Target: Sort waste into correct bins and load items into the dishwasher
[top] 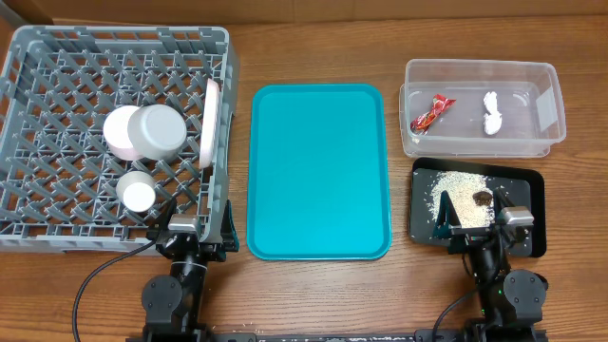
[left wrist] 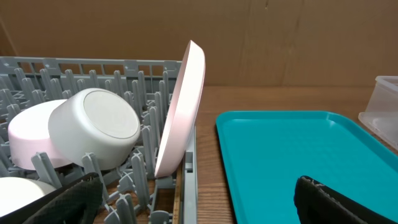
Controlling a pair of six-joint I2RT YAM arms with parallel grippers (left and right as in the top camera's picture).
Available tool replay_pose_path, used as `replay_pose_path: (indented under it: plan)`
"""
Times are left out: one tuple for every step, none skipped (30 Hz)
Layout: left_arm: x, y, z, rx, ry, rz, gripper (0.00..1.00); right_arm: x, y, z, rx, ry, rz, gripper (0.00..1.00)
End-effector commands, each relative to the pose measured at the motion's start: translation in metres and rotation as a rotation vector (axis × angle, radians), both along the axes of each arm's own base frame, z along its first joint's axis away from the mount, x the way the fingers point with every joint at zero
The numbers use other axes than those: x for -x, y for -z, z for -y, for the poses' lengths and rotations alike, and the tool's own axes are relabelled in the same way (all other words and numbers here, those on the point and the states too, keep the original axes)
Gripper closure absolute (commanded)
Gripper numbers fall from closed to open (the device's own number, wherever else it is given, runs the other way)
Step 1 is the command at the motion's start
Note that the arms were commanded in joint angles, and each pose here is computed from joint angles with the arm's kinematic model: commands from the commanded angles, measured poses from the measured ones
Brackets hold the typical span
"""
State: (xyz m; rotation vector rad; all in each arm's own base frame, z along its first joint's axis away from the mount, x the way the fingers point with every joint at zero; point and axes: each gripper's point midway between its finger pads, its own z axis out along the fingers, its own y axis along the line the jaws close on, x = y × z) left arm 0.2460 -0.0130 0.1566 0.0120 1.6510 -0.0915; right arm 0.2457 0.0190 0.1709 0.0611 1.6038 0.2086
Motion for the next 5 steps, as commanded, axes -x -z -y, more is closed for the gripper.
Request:
replay_pose_path:
  plan:
    - [0.0002,0.0004,-0.0008,-0.017,-0.006,0.005,0.00,-0.0003,0.0008,0.0032,0.004,0.017,0.008,0.00]
    - [0.0002,0.0004,-0.0008,-0.017,-0.006,0.005,0.00,-0.0003,0.0008,0.0032,0.004,0.017,0.008,0.00]
    - [0.0002,0.0004,-0.0008,-0.017,-0.006,0.005,0.00,-0.0003,0.0008,0.0032,0.004,0.017,0.008,0.00]
    - [0.0002,0.0004,-0.0008,-0.017,-0.006,0.005,0.00,-0.0003,0.0008,0.0032,0.004,0.017,0.008,0.00]
    - [0.0002,0.0004,-0.0008,-0.017,-0.006,0.005,0.00,-0.0003,0.0008,0.0032,0.004,0.017,0.008,0.00]
